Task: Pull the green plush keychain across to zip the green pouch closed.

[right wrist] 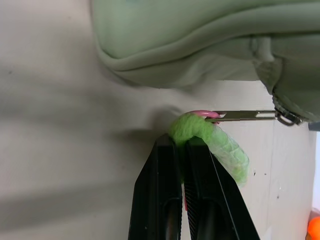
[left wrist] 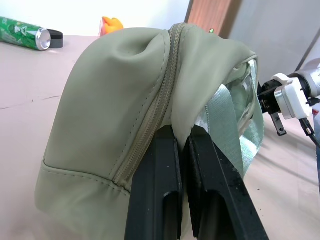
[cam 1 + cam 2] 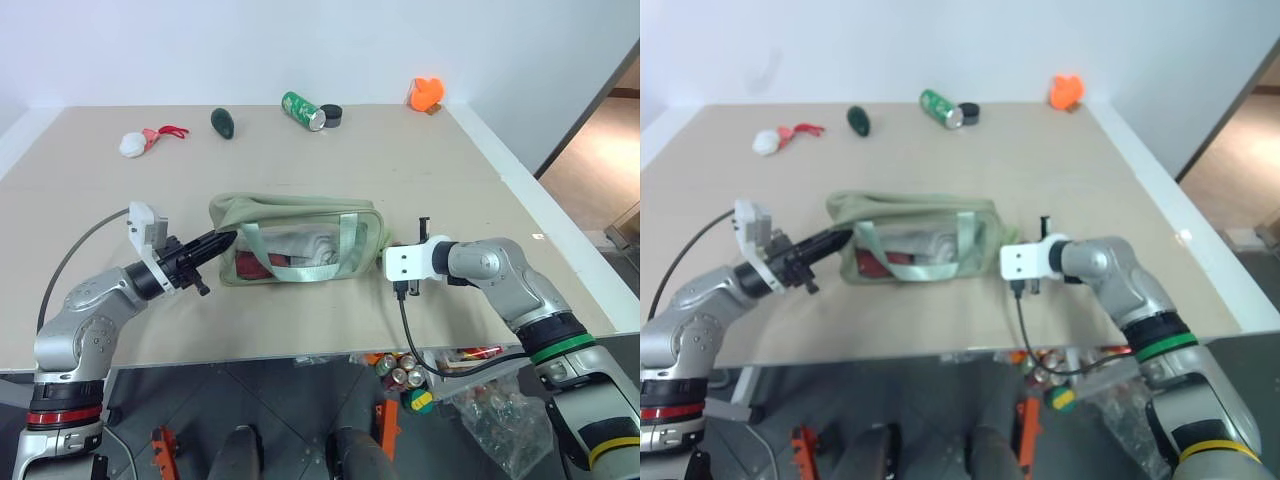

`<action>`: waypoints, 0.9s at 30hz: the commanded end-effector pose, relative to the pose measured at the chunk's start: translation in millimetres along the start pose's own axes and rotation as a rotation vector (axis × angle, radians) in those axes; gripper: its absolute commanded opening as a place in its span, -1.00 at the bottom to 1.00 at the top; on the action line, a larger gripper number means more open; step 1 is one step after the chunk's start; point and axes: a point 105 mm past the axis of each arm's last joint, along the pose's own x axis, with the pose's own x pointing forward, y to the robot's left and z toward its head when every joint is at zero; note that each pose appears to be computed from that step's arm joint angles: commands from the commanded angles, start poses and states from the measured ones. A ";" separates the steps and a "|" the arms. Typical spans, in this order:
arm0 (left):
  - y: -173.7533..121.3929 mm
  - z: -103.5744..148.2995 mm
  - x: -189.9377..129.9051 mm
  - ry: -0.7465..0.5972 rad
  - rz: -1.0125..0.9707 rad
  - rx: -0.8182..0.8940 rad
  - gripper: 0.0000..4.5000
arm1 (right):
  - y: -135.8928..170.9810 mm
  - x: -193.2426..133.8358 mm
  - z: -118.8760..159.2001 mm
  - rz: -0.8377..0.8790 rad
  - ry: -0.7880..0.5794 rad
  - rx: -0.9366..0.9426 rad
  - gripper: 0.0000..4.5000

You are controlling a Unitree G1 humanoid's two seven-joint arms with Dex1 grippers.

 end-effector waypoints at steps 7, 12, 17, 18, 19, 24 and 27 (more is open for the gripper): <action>7.8 -5.8 -1.9 0.025 0.055 -0.039 -1.00 | -58.9 -39.5 1.2 -0.204 -0.111 0.281 -0.20; 5.4 -2.8 -1.5 0.023 0.043 -0.078 -0.62 | -86.7 -80.2 12.0 -0.268 -0.281 0.492 -0.18; -4.1 12.4 -6.1 0.017 0.000 -0.061 0.18 | -72.2 -105.5 9.3 -0.176 -0.370 0.650 -0.18; -6.8 18.0 -9.5 0.007 -0.009 -0.050 0.33 | -68.3 -109.0 7.7 -0.162 -0.381 0.680 -0.18; -7.9 21.1 -14.2 0.007 -0.013 -0.064 0.45 | -66.1 -112.0 6.1 -0.160 -0.390 0.704 -0.18; 18.1 26.5 -49.2 0.052 0.137 -0.099 0.62 | -61.3 -123.7 1.1 -0.183 -0.432 0.823 -0.18; 39.3 38.6 -78.0 0.016 0.273 -0.069 0.62 | -52.3 -131.5 4.3 -0.165 -0.465 0.875 -0.18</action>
